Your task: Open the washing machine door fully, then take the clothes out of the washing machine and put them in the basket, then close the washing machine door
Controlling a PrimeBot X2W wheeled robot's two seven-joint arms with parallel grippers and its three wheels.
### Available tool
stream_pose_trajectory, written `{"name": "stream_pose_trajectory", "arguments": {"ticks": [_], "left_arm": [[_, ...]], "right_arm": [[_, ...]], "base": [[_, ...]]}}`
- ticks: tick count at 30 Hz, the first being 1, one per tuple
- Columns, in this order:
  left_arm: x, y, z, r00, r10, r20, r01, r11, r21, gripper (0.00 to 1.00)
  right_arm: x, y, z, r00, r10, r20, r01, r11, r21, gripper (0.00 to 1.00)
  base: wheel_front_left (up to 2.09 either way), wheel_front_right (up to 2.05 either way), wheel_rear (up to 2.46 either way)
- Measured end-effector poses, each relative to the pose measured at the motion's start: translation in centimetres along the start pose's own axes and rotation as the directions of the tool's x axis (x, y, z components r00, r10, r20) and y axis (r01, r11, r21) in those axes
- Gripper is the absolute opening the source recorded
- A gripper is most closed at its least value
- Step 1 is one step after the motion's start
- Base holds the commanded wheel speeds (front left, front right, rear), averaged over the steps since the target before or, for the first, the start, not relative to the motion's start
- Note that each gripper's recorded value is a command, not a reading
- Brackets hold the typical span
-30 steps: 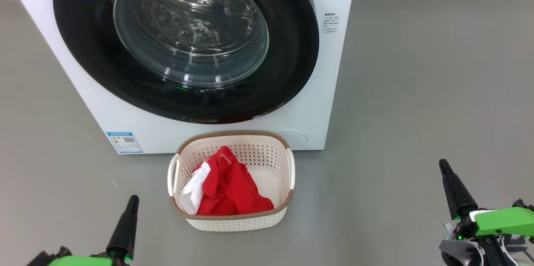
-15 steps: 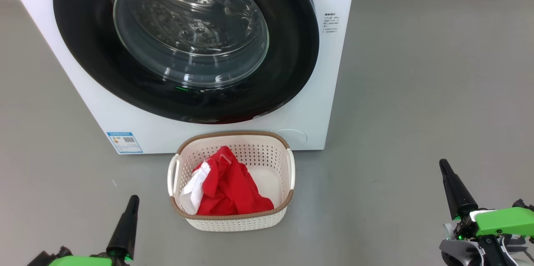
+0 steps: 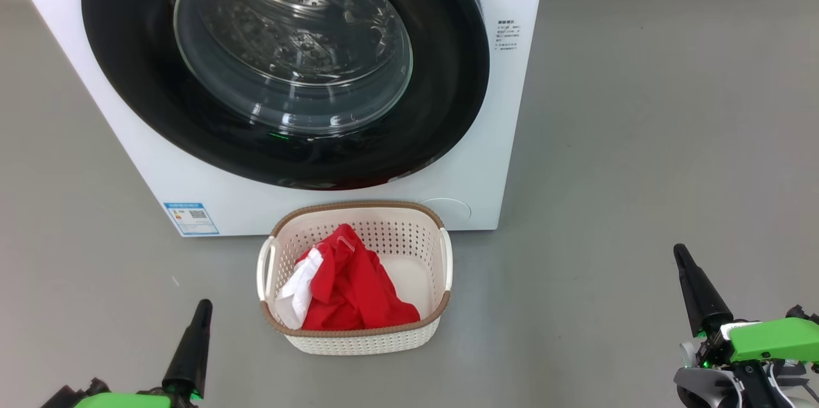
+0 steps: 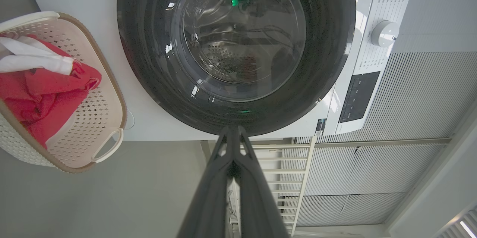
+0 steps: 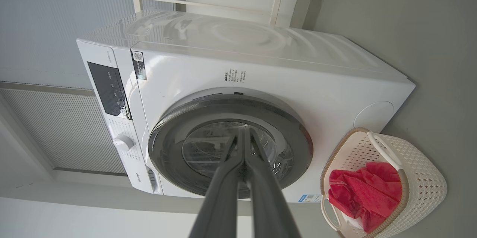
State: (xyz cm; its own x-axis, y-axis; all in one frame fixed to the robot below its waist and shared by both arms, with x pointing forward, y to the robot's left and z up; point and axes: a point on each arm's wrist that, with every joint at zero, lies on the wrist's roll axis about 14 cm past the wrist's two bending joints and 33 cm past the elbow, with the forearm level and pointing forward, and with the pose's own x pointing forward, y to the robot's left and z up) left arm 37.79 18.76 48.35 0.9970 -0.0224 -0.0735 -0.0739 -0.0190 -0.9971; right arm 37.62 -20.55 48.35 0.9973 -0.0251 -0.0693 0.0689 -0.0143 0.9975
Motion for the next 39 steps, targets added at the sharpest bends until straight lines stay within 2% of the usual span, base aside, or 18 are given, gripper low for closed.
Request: {"name": "stream_pose_trajectory", "arguments": {"ticks": [39], "left_arm": [[-0.01,0.03,0.01,1.000,0.001,-0.002,-0.001,1.000,0.002,0.00]], "right_arm": [[-0.01,-0.01,0.00,1.000,0.000,0.000,0.000,1.000,0.003,0.00]], "base": [[0.00,0.00,0.00]]}}
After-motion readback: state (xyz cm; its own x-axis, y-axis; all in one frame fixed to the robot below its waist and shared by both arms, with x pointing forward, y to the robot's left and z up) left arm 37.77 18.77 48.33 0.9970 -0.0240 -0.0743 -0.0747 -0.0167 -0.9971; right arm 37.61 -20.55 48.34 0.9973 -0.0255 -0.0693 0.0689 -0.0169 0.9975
